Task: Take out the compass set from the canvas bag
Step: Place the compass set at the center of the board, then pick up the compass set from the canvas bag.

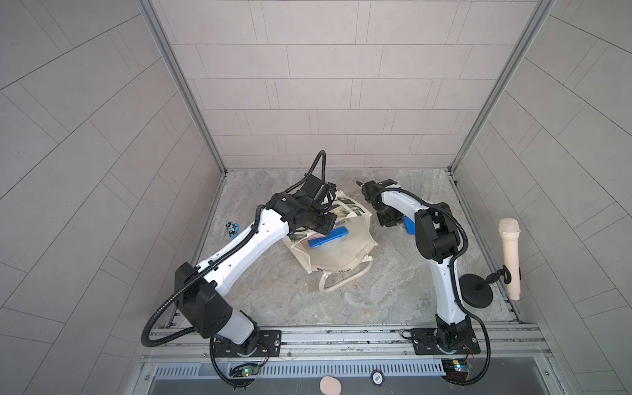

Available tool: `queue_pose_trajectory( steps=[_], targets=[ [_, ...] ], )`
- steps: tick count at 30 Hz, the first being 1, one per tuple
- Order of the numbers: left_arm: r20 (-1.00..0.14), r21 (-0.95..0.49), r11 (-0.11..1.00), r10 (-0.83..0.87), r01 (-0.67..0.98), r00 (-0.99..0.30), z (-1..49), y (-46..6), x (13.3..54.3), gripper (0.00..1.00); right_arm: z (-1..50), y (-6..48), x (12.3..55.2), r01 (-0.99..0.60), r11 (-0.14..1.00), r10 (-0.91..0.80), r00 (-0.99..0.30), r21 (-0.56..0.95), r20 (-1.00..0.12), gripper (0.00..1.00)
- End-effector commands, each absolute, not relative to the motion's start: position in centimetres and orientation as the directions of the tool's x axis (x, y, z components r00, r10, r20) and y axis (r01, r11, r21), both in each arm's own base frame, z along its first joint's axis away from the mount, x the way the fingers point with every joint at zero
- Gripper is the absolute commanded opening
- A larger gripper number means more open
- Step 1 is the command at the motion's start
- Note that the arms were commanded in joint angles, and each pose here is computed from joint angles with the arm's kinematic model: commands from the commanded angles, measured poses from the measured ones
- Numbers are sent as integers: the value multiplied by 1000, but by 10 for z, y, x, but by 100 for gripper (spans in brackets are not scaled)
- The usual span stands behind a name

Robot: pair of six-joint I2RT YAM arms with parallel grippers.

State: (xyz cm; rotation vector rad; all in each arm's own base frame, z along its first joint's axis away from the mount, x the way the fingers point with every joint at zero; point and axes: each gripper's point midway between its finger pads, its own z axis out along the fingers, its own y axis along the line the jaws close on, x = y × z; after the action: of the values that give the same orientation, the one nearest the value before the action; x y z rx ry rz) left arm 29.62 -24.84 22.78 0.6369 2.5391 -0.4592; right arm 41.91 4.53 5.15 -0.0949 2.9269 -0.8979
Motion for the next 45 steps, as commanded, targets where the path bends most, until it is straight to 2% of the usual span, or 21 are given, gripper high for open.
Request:
queue_pose_trajectory(
  steps=[1, 5, 14, 18, 25, 29, 33, 35, 38, 42, 45],
  targets=[
    [-529, -198, 841, 342, 504, -777, 242, -240, 291, 0, 42, 34, 413, -41, 807, -65, -998, -590, -19, 30],
    [-526, -195, 842, 342, 502, -779, 242, -238, 289, 0, 36, 32, 412, -44, 818, -62, -998, -573, -12, 39],
    [-533, -195, 844, 337, 500, -776, 247, -237, 289, 0, 36, 34, 412, -45, 840, -63, -998, -541, -15, 44],
    [-535, -190, 845, 337, 499, -775, 250, -236, 290, 0, 36, 38, 412, -35, 873, -49, -999, -486, -17, 60],
    [-526, -193, 846, 338, 497, -780, 246, -237, 289, 0, 58, 54, 408, -16, 921, -43, -997, -389, -60, 61],
    [-513, -189, 850, 342, 493, -787, 237, -237, 291, 0, 100, 80, 388, -37, 956, -92, -980, -292, -176, 59],
    [-490, -208, 847, 342, 489, -802, 229, -240, 289, 0, 150, 92, 351, -71, 969, -142, -944, -235, -298, 57],
    [-486, -214, 850, 335, 481, -807, 226, -241, 290, 0, 177, 100, 329, -93, 984, -145, -912, -149, -383, 56],
    [-489, -233, 849, 318, 474, -812, 223, -244, 291, 0, 211, 135, 295, -229, 970, -154, -844, 85, -513, 54],
    [-498, -253, 852, 291, 458, -817, 224, -247, 294, 0, 257, 184, 250, -422, 833, -102, -752, 357, -651, 54],
    [-502, -266, 852, 277, 451, -819, 225, -250, 296, 0, 284, 209, 226, -475, 711, 17, -726, 519, -688, 53]
  ],
)
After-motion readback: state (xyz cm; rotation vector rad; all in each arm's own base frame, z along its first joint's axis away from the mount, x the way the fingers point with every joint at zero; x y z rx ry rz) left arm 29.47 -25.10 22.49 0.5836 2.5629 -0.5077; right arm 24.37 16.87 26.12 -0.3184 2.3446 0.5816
